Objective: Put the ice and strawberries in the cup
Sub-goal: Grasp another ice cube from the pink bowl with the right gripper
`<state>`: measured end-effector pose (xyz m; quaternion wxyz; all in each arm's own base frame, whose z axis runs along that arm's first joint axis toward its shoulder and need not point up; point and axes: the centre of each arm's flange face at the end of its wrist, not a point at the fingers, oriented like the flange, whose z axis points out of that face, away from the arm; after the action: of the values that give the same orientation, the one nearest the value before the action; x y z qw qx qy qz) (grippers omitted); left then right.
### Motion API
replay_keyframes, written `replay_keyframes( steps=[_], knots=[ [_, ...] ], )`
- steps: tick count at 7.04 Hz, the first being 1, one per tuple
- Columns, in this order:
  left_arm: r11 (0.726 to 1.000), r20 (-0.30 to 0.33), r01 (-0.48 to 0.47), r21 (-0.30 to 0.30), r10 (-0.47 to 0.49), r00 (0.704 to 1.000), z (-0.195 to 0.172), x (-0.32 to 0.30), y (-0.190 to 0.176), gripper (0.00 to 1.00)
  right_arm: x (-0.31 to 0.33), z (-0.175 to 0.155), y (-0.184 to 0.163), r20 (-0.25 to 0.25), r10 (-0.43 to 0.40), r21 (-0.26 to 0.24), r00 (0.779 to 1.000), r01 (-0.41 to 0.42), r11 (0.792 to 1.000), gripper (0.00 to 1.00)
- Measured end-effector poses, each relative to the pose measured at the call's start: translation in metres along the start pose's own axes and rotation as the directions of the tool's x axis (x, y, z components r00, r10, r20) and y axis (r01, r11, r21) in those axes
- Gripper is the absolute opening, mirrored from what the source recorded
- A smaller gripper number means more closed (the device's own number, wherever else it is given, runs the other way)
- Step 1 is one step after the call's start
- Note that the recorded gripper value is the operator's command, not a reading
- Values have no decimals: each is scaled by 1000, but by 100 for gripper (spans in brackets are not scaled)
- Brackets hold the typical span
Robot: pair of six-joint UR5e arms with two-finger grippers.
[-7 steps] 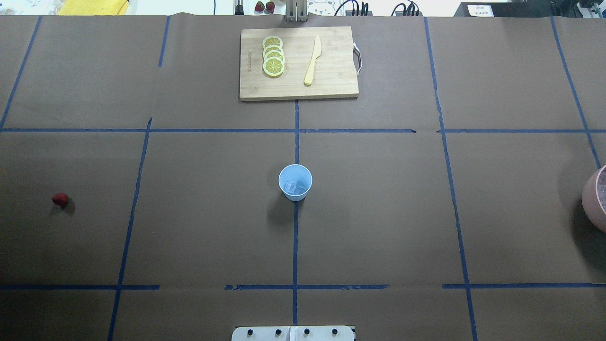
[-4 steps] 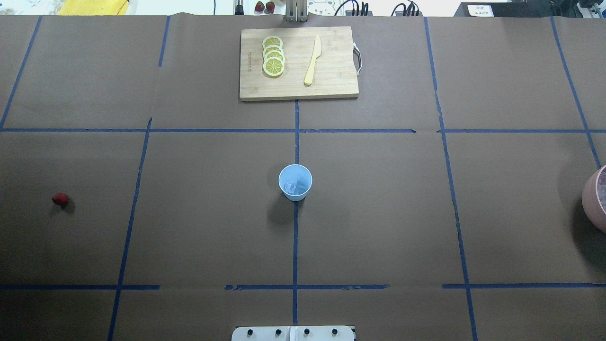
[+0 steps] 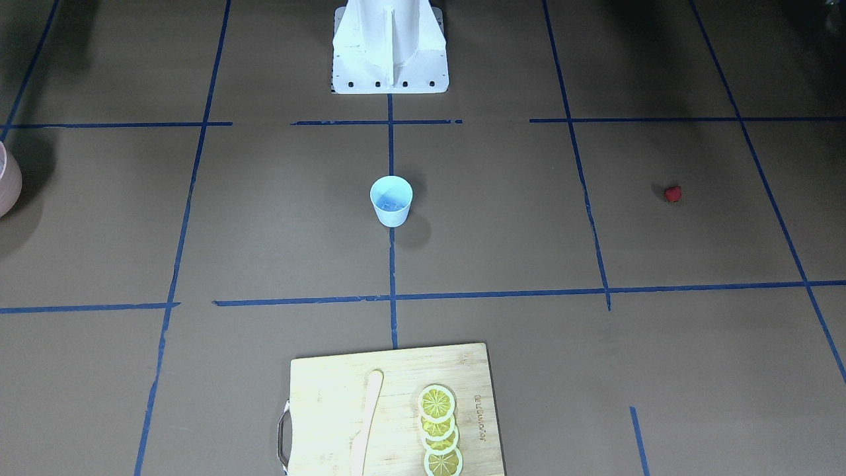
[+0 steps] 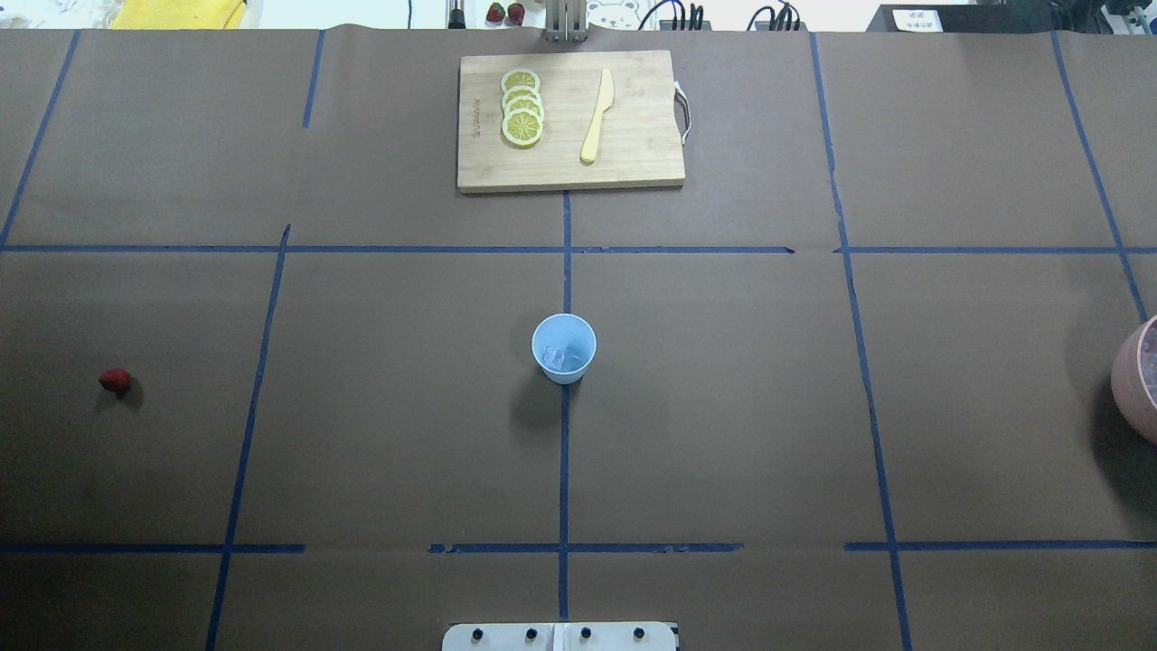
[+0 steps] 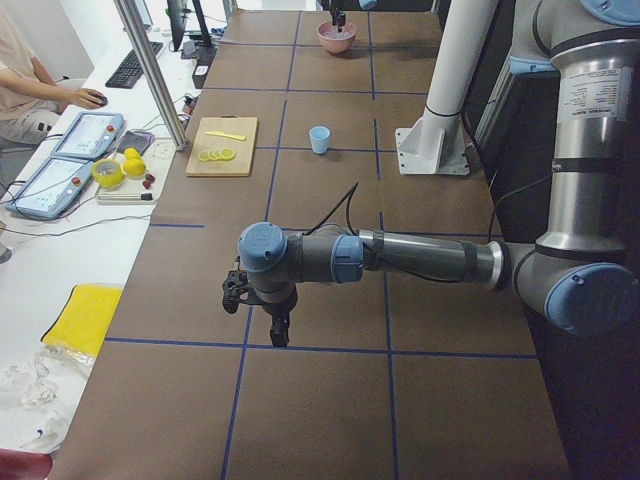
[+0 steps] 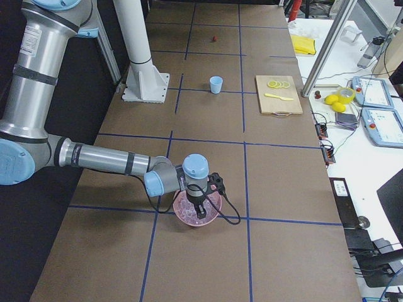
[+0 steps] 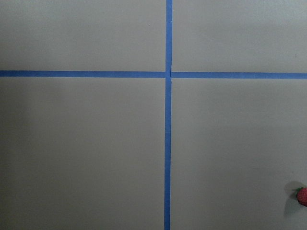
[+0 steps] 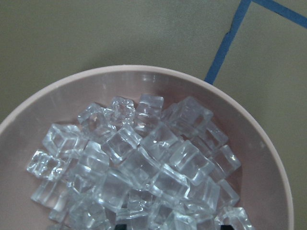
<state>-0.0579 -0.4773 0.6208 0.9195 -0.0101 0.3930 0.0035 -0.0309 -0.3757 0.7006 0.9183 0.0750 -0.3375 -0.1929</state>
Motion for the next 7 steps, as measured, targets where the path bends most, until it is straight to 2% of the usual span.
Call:
replay_keyframes(
  steps=[1,2,3,7],
  knots=[
    [1000,0,0,0,0,1000,0,0,0,100,0,0,0,0,0,0,1000,0,1000,21],
    [1000,0,0,0,0,1000,0,0,0,100,0,0,0,0,0,-1,1000,0,1000,8],
    [1000,0,0,0,0,1000,0,0,0,100,1,0,0,0,-2,-1,1000,2,1000,3],
    [1000,0,-1,1,1,1000,0,0,0,100,-2,-10,-5,1,-13,22,1000,13,1000,1]
  ],
)
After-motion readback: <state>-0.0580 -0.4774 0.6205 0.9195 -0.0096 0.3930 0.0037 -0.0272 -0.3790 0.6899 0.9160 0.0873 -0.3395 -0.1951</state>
